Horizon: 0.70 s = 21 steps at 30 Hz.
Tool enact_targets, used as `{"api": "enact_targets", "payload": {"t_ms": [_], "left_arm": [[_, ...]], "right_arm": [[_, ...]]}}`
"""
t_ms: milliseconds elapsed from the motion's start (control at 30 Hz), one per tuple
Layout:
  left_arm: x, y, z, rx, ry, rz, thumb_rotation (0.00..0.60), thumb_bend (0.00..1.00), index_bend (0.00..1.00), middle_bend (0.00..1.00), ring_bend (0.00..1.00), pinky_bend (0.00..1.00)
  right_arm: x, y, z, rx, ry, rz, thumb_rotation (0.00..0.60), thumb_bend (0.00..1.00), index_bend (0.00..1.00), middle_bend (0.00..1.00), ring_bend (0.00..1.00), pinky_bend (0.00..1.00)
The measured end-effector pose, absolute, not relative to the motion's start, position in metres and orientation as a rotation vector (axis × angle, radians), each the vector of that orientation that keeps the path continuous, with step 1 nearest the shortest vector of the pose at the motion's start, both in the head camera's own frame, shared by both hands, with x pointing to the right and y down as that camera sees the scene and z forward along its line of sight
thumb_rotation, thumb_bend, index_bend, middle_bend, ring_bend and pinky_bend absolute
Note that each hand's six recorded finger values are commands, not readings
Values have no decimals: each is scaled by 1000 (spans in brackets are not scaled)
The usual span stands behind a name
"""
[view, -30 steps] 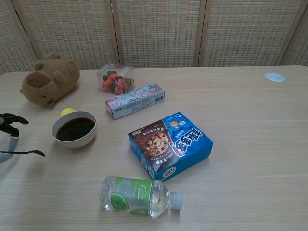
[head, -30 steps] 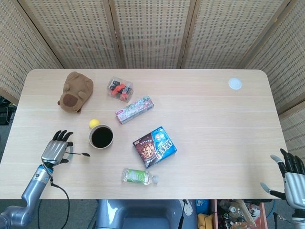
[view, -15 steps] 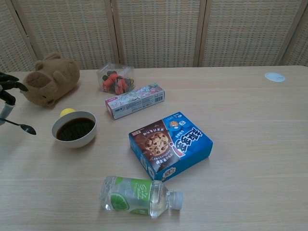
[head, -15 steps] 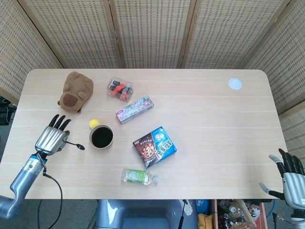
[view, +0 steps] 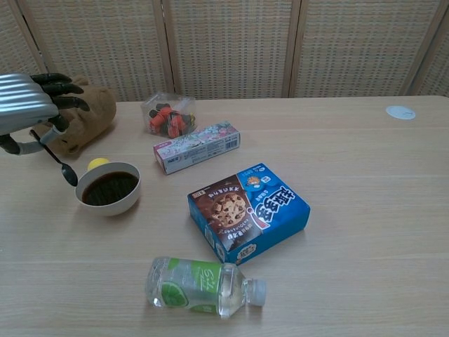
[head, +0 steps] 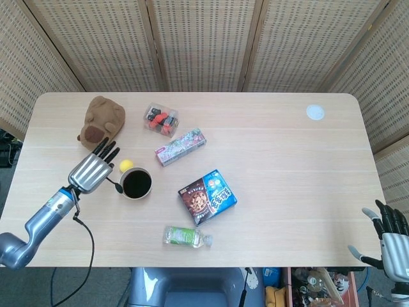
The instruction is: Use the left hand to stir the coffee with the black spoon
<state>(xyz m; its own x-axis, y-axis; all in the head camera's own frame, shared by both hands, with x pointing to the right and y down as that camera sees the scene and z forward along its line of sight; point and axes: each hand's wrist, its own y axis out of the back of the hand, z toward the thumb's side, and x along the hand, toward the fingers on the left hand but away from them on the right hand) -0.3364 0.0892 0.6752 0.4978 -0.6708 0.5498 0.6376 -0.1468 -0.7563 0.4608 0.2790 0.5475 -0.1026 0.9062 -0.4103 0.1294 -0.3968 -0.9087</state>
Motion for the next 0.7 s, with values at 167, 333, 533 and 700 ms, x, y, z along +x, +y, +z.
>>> {"api": "enact_targets", "payload": {"t_ms": [167, 333, 533, 700], "left_arm": [[-317, 91, 687, -1214, -89, -1058, 600, 398, 667, 147, 0, 0], [-294, 99, 704, -1158, -196, -979, 600, 401, 668, 147, 0, 0], [-278, 102, 713, -1128, -222, -944, 600, 402, 668, 147, 0, 0], [-262, 96, 716, -1091, -196, -930, 600, 402, 668, 147, 0, 0]], "right_arm": [[462, 280, 547, -1534, -1164, 1561, 475, 261, 210, 112, 0, 69], [463, 281, 548, -1533, -1171, 1563, 474, 262, 210, 112, 0, 69], [465, 282, 547, -1530, -1176, 1568, 475, 261, 210, 112, 0, 69], [469, 285, 548, -1529, -1184, 1578, 472, 262, 210, 112, 0, 69]]}}
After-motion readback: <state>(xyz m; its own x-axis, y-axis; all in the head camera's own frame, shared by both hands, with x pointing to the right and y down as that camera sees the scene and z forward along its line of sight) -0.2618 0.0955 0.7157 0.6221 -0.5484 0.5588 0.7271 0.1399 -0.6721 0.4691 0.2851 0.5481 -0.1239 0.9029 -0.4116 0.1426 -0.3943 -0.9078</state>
